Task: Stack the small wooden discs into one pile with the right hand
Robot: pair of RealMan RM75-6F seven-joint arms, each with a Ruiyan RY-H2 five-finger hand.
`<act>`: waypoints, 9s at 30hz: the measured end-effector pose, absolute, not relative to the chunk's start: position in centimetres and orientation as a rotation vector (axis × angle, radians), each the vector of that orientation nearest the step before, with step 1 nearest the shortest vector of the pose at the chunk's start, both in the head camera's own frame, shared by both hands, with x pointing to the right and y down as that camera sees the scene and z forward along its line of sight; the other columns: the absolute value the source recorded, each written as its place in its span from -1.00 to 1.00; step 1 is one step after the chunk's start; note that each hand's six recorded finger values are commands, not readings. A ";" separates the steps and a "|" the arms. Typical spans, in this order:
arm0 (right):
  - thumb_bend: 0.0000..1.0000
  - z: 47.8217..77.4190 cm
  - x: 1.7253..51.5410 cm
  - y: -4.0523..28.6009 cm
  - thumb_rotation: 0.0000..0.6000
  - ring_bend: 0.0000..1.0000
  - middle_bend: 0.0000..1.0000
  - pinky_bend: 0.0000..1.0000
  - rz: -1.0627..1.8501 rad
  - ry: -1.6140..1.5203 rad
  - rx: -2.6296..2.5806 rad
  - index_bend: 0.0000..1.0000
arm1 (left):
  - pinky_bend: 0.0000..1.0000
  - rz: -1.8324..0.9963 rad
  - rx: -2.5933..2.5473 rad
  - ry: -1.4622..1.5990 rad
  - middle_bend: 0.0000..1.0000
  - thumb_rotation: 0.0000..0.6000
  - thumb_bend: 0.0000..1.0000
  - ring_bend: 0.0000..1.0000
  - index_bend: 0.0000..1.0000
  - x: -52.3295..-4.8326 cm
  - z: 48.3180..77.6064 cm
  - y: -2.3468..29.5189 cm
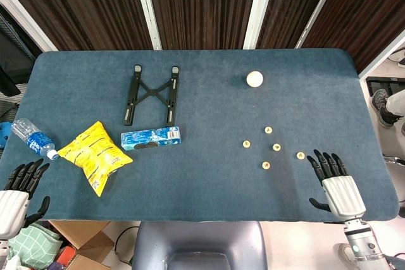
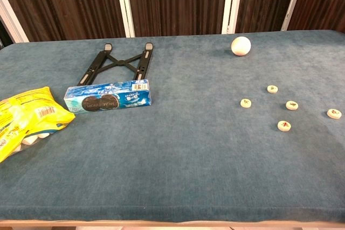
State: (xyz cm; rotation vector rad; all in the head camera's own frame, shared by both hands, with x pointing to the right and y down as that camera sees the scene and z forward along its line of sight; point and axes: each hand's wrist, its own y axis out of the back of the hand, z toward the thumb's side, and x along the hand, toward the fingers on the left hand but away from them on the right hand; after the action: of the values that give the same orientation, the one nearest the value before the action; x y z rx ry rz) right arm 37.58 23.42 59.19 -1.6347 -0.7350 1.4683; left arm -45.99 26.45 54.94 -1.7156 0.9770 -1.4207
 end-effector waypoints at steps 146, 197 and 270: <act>0.04 71.3 39.3 16.0 1.00 -1.00 -0.92 -1.00 1.703 -0.498 -1.528 -0.10 | -0.86 -1.416 -1.739 0.968 -1.00 1.00 -0.01 -1.00 -1.00 -45.9 55.1 26.3; 0.04 73.3 31.2 10.8 1.00 -1.00 -0.89 -1.00 1.644 -0.568 -1.604 0.26 | -0.86 -1.434 -1.728 0.968 -1.00 1.00 -0.02 -1.00 -1.00 -46.1 55.3 26.2; 0.04 74.6 31.9 12.5 1.00 -1.00 -0.89 -1.00 1.695 -0.451 -1.599 -0.07 | -0.86 -1.436 -1.730 0.972 -1.00 1.00 -0.01 -1.00 -1.00 -46.1 55.3 26.2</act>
State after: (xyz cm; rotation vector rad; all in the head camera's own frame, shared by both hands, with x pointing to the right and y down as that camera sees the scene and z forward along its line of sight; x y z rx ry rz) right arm 31.89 12.48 74.56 -1.5992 -0.4509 1.6951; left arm -46.14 26.24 55.30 -1.7300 0.9722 -1.4363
